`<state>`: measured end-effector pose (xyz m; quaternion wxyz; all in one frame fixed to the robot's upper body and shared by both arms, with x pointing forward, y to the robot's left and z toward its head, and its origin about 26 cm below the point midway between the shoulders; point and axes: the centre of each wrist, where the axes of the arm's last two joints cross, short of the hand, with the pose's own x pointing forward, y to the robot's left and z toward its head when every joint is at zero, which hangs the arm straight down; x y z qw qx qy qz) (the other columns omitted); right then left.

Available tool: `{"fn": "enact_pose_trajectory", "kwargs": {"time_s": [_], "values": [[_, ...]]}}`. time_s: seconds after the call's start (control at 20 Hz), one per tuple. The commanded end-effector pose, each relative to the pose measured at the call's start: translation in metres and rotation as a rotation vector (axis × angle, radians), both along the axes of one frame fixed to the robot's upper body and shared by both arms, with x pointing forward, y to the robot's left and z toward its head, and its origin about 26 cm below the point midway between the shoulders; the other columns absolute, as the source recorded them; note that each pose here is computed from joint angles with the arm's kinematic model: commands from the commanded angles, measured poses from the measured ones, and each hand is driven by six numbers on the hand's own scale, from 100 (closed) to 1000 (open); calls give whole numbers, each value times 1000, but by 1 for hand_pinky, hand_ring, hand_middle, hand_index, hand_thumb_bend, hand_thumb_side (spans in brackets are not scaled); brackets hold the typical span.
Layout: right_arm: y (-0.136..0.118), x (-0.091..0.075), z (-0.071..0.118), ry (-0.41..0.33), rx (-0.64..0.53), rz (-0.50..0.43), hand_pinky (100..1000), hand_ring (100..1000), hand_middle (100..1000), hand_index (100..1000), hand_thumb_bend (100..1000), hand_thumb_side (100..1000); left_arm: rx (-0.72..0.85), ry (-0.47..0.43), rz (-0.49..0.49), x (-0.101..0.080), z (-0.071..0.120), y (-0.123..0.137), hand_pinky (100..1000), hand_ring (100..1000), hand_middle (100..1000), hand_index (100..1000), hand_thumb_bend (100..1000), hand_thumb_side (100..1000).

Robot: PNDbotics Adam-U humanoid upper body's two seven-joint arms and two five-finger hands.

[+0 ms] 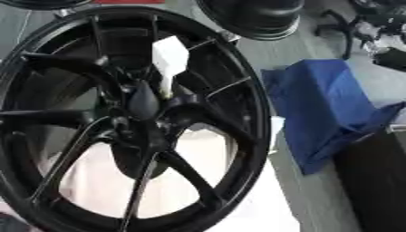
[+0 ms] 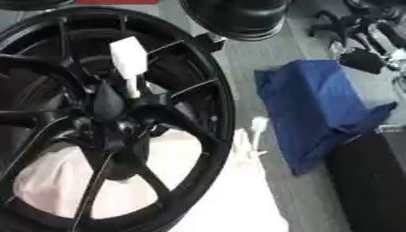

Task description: Pull the pin out of the wheel hub.

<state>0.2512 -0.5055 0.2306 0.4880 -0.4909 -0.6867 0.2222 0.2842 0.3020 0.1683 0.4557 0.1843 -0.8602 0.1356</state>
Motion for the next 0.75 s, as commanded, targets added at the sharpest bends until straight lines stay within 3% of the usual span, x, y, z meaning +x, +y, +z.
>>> {"fn": "enact_pose_trajectory", "kwargs": {"time_s": [0.05,0.4,0.75], "values": [[28,5,32,-149,1,122,908,745,681,786,100,462,7,-29,-16,-1,8,-2,705,432,460,714,336,592],[112,10,75,-345,85,438,909,704,636,758,100,427,10,-35,-40,1,10,-6,705,433,460,714,337,589],[147,22,90,-427,214,645,911,677,613,743,100,461,27,-42,-66,3,13,-10,705,433,459,713,338,586]]}}
